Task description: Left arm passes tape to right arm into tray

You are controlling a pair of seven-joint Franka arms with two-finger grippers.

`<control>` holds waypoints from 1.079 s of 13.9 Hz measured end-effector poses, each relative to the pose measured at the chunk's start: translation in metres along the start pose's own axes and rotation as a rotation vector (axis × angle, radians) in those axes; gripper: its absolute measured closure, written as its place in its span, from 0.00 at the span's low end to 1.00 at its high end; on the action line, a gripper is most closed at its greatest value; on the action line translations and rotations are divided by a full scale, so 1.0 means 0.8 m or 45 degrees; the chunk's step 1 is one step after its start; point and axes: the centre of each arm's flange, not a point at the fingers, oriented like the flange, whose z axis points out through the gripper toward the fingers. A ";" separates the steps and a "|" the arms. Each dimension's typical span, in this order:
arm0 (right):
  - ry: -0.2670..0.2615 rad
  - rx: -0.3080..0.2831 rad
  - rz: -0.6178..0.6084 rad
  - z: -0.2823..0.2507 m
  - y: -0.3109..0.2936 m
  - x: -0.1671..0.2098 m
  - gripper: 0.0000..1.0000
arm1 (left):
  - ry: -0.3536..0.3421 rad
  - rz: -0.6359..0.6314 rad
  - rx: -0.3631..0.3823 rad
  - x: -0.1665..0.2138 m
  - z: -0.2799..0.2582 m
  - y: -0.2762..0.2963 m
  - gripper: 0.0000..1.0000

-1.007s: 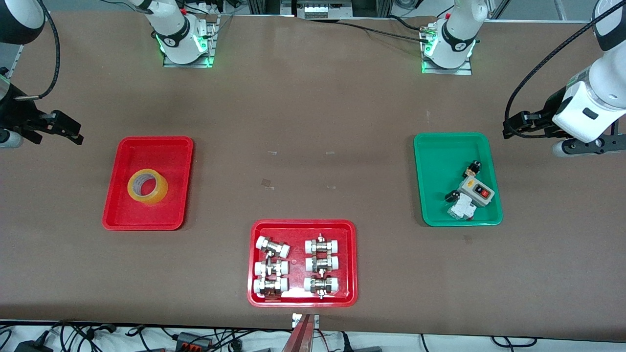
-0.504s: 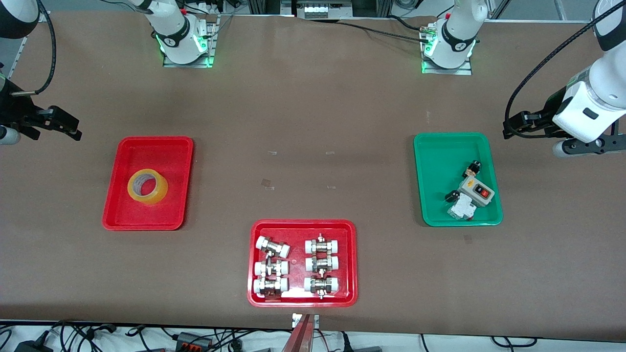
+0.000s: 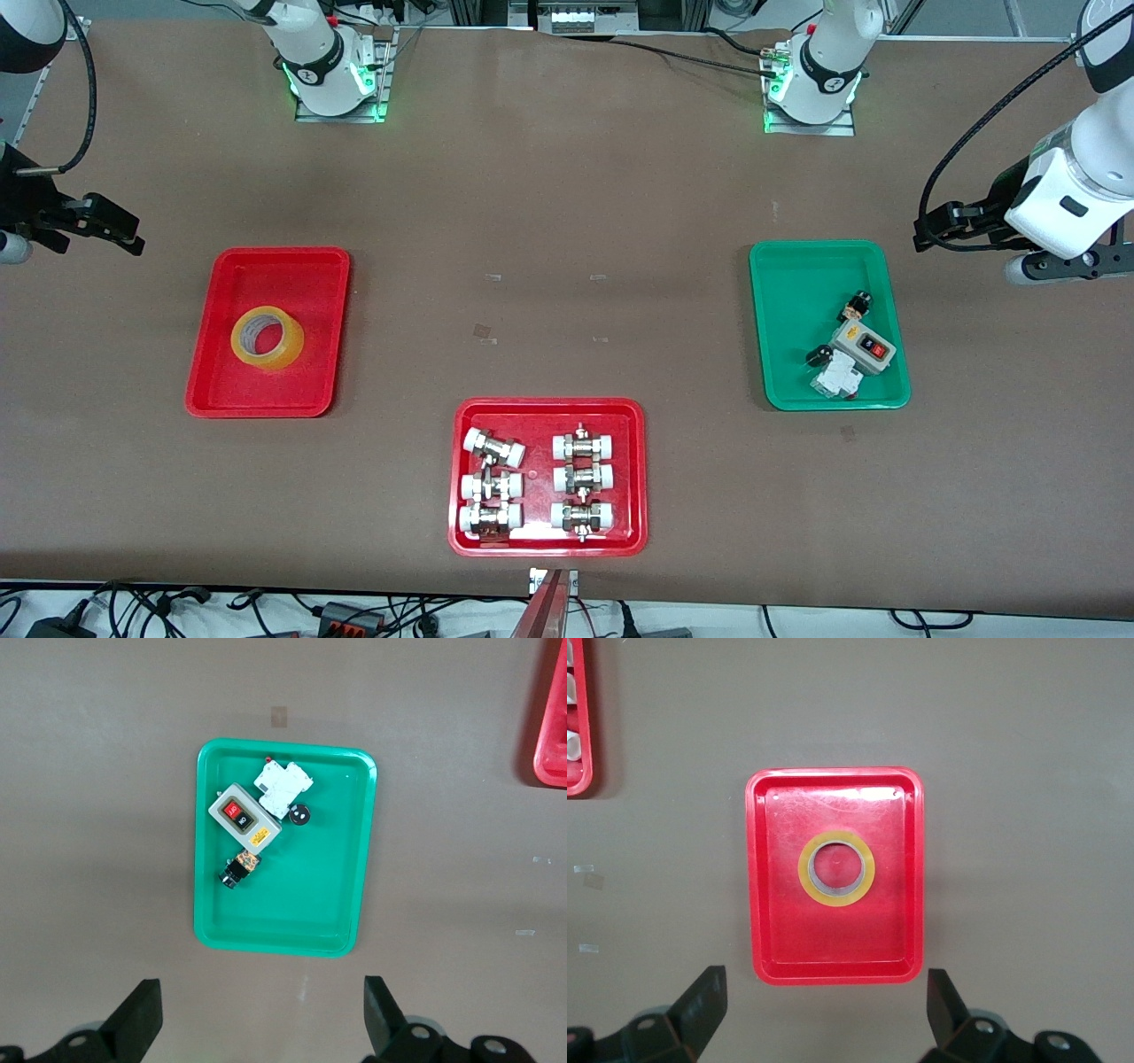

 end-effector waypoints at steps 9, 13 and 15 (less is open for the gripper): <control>-0.012 0.003 -0.009 -0.005 -0.010 -0.004 0.00 | -0.017 0.004 0.004 -0.002 0.002 0.002 0.00; -0.036 0.004 -0.009 -0.005 -0.010 -0.008 0.00 | -0.024 0.004 0.005 -0.003 0.002 0.002 0.00; -0.038 0.004 -0.011 -0.005 -0.010 -0.008 0.00 | -0.028 0.003 0.006 -0.003 0.003 0.002 0.00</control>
